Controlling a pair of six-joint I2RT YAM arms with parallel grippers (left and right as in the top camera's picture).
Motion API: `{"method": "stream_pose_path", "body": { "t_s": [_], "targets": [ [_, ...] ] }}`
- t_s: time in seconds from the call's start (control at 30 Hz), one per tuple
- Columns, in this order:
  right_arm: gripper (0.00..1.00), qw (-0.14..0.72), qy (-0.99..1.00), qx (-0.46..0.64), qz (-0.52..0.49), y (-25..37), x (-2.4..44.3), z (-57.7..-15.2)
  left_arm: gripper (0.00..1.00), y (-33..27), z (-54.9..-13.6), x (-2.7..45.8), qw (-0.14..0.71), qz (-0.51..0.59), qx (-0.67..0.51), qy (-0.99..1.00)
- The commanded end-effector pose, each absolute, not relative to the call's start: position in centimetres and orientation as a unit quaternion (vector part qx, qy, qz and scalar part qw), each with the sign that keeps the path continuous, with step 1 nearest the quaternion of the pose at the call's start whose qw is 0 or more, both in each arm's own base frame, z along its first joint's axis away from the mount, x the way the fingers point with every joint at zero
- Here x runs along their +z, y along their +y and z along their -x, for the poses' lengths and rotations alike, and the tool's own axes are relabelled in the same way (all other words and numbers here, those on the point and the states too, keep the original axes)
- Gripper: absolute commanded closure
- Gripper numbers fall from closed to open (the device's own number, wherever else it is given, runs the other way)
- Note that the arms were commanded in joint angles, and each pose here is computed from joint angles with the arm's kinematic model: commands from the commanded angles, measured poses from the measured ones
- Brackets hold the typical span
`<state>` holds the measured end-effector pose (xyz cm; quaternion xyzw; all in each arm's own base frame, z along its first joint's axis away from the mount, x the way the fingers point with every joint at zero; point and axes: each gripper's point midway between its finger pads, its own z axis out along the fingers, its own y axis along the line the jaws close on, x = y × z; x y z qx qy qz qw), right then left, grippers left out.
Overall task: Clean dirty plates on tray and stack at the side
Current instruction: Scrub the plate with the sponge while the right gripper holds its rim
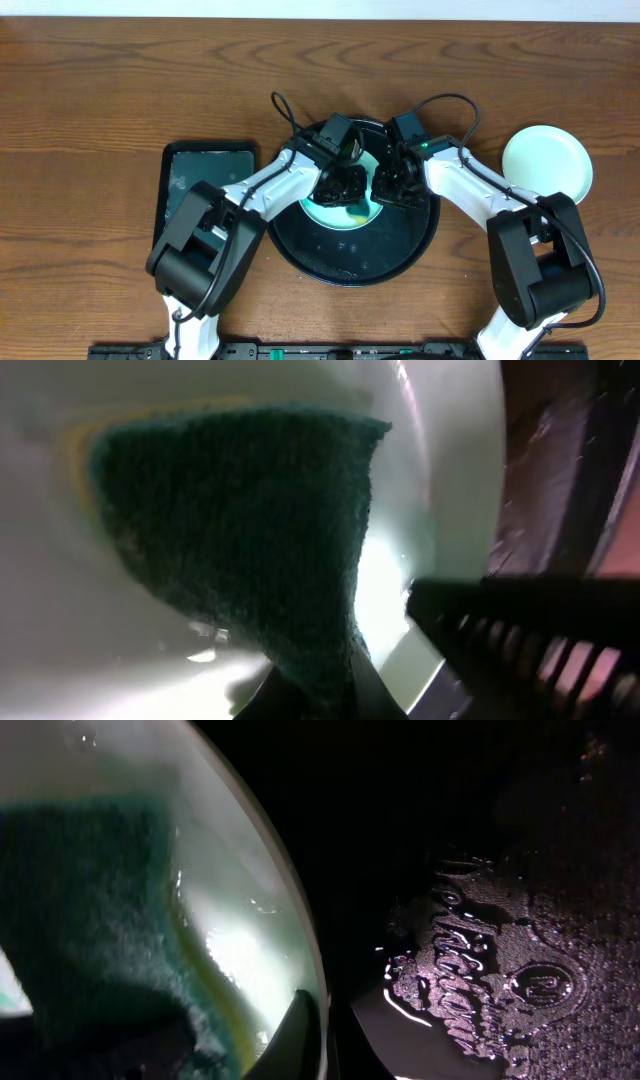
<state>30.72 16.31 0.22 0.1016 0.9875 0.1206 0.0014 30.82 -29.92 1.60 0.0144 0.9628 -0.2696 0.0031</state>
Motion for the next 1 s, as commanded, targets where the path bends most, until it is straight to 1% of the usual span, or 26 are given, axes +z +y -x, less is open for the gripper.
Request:
{"method": "stream_pose_path", "body": {
  "t_s": [0.0, 0.17, 0.27, 0.43, 0.57, 0.67, 0.8, 0.97],
  "targets": [
    [0.99, -0.031, 0.994, 0.058, -0.092, 14.2, -2.1, -28.4, 0.93, -28.6, -33.4, -0.4, 0.009, 0.04, -0.273, 0.961],
    [0.99, -0.034, 0.994, 0.057, -0.091, 14.1, -2.1, -28.2, 0.93, -23.7, -36.8, -2.1, 0.04, 0.104, -0.23, 0.967],
    [0.99, -0.034, 0.994, 0.057, -0.092, 14.1, -2.1, -28.2, 0.93, -20.6, -38.8, -2.0, 0.063, 0.131, -0.214, 0.966],
    [0.99, -0.034, 0.994, 0.057, -0.092, 14.1, -2.1, -28.3, 0.93, -16.8, -40.0, -1.5, 0.077, 0.161, -0.19, 0.966],
    [0.99, -0.033, 0.994, 0.057, -0.092, 14.1, -2.1, -28.3, 0.93, -15.1, -38.4, -1.7, 0.058, 0.146, -0.145, 0.977],
    [0.99, -0.032, 0.994, 0.057, -0.091, 14.1, -2.1, -28.3, 0.93, -13.6, -36.0, -2.3, 0.025, 0.125, -0.086, 0.988],
    [0.99, -0.028, 0.994, 0.059, -0.091, 14.2, -2.1, -28.5, 0.93, -11.9, -33.0, -2.7, -0.012, 0.078, -0.002, 0.997],
    [0.99, -0.026, 0.994, 0.061, -0.091, 14.3, -2.1, -28.6, 0.93, -11.3, -30.1, -2.3, -0.044, 0.013, 0.075, 0.996]
  ]
}}
